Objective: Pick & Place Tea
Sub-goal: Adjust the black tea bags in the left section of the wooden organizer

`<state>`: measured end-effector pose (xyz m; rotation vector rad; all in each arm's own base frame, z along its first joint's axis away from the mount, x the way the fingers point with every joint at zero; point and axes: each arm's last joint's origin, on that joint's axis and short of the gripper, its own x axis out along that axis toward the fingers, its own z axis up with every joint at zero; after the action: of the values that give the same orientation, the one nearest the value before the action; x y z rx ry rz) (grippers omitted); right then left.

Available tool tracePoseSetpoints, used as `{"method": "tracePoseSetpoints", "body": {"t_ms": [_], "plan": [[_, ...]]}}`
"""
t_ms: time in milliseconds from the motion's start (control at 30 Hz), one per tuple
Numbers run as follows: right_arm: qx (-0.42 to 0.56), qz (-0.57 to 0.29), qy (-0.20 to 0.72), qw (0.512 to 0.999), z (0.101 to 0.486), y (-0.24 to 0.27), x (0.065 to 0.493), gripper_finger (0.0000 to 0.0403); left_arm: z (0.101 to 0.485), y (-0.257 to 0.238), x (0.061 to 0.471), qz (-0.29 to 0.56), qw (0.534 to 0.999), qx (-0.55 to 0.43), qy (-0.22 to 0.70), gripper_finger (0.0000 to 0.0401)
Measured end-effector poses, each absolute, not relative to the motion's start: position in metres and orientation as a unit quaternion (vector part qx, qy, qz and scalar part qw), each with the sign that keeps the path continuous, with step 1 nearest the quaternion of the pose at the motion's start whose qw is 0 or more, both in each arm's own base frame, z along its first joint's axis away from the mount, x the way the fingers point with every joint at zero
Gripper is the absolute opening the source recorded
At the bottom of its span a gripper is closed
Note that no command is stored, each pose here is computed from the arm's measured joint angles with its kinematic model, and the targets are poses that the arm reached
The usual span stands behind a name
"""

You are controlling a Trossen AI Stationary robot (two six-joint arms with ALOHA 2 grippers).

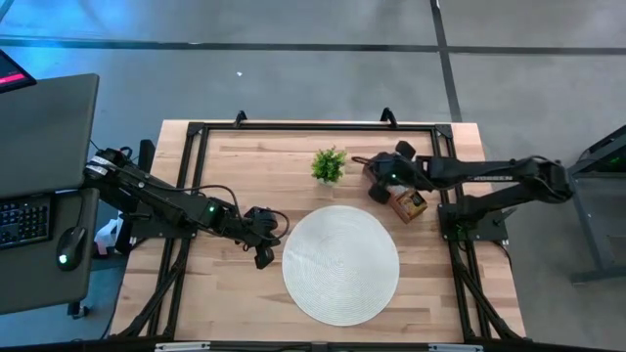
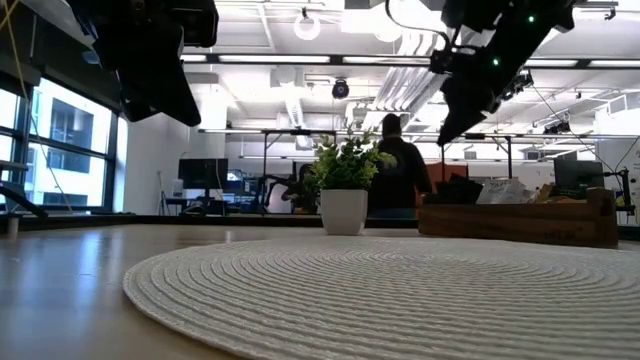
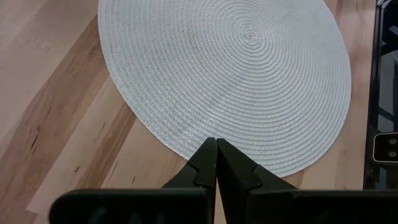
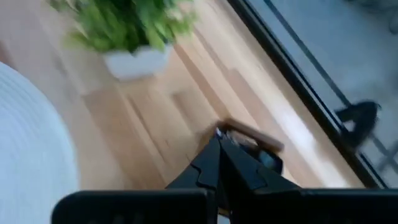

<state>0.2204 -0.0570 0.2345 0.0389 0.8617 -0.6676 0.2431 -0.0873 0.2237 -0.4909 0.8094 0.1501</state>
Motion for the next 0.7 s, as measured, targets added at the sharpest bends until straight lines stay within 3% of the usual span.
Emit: {"method": "tracePoseSetpoints", "body": {"t_ms": [267,700], "plan": [[0.017,-0.307,0.467,0.829,0.198,-0.055,0.224,0.0021,0.224,-0.087,0.243,0.072,0.887,-0.236,0.389,0.0005],[-0.029,-0.338,0.464,0.818,0.179,-0.062,0.242,0.016,0.224,-0.087,0.243,0.072,0.887,-0.236,0.39,0.0005]]}}
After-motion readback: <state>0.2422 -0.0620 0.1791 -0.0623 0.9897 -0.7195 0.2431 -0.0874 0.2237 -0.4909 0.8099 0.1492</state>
